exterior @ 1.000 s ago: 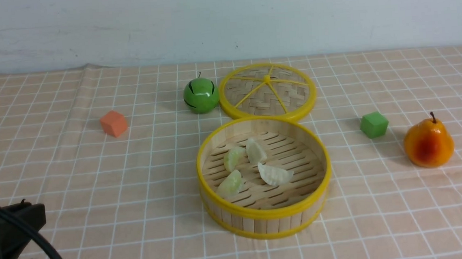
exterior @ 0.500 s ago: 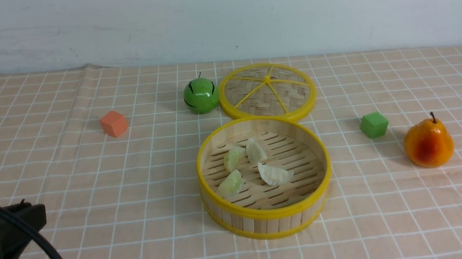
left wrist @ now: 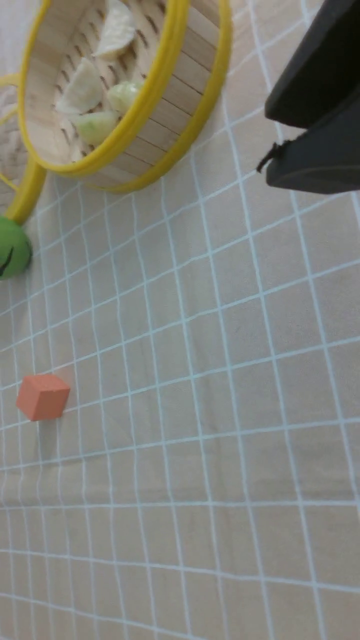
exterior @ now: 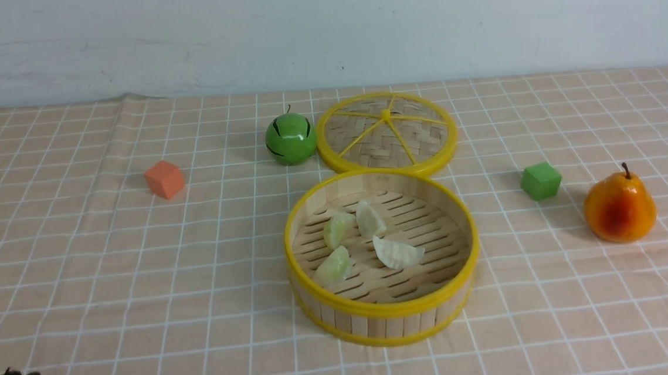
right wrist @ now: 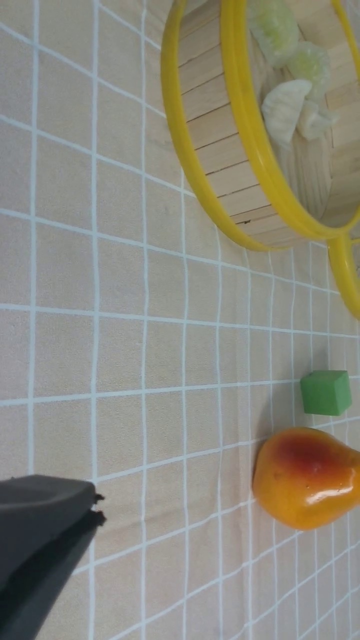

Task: Put the dumplings into the steamer on the table with the brown tablecloth.

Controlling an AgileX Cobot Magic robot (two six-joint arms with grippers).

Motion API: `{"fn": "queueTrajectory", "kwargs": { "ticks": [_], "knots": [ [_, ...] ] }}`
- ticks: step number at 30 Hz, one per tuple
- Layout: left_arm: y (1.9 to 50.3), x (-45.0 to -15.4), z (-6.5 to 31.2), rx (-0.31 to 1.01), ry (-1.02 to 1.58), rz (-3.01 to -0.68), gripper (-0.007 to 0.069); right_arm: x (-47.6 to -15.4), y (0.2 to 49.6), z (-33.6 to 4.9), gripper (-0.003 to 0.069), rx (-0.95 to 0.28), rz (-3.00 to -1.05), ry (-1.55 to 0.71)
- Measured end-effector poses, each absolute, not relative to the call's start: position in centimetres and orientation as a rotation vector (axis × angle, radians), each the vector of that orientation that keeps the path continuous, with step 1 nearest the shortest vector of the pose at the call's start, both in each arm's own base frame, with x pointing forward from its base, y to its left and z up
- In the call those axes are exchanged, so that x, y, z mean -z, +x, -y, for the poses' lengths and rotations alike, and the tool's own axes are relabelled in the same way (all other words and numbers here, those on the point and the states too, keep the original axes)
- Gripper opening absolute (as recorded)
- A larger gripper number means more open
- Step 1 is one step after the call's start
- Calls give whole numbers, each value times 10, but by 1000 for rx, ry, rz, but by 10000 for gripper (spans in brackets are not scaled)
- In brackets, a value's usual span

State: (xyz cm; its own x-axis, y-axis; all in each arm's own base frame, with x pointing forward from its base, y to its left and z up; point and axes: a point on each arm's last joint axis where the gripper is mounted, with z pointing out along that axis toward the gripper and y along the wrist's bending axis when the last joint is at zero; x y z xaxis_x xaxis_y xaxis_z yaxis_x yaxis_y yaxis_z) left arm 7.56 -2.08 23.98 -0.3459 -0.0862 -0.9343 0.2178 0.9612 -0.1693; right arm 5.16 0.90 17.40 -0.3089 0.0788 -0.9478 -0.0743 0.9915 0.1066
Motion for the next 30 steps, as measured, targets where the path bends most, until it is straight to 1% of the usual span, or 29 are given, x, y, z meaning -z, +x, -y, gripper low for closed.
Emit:
{"fn": "queueTrajectory", "kwargs": {
  "ticks": [1, 2, 4, 6, 7, 9, 13, 15, 20, 30],
  "knots": [
    [75, -239, 21, 323, 85, -1886, 108, -174, 52, -9, 7, -152, -1879, 3],
    [71, -232, 17, 318, 39, -1825, 90, -174, 52, -9, 8, -152, -1879, 3],
    [66, -219, 11, 282, -6, -1740, 51, -174, 52, -9, 10, -152, -1879, 3],
    [63, -203, 8, 231, -37, -1668, -8, -174, 52, -9, 14, -152, -1879, 3],
    [61, -198, 5, 207, -64, -1653, -14, -174, 52, -9, 14, -152, -1879, 3],
    [59, -194, 3, 186, -108, -1654, -14, -174, 52, -9, 15, -152, -1879, 3],
    [54, -176, -1, 164, -216, -1816, -14, -174, 52, -9, 22, -152, -1879, 3],
    [53, -170, 0, 151, -201, -1870, -14, -174, 52, -9, 23, -152, -1879, 3],
    [52, -169, 1, 107, -128, -1883, -14, -174, 52, -9, 31, -152, -1879, 3],
    [52, -169, 1, 114, -125, -1885, -14, -174, 52, -9, 43, -154, -1879, 5]
  ]
}}
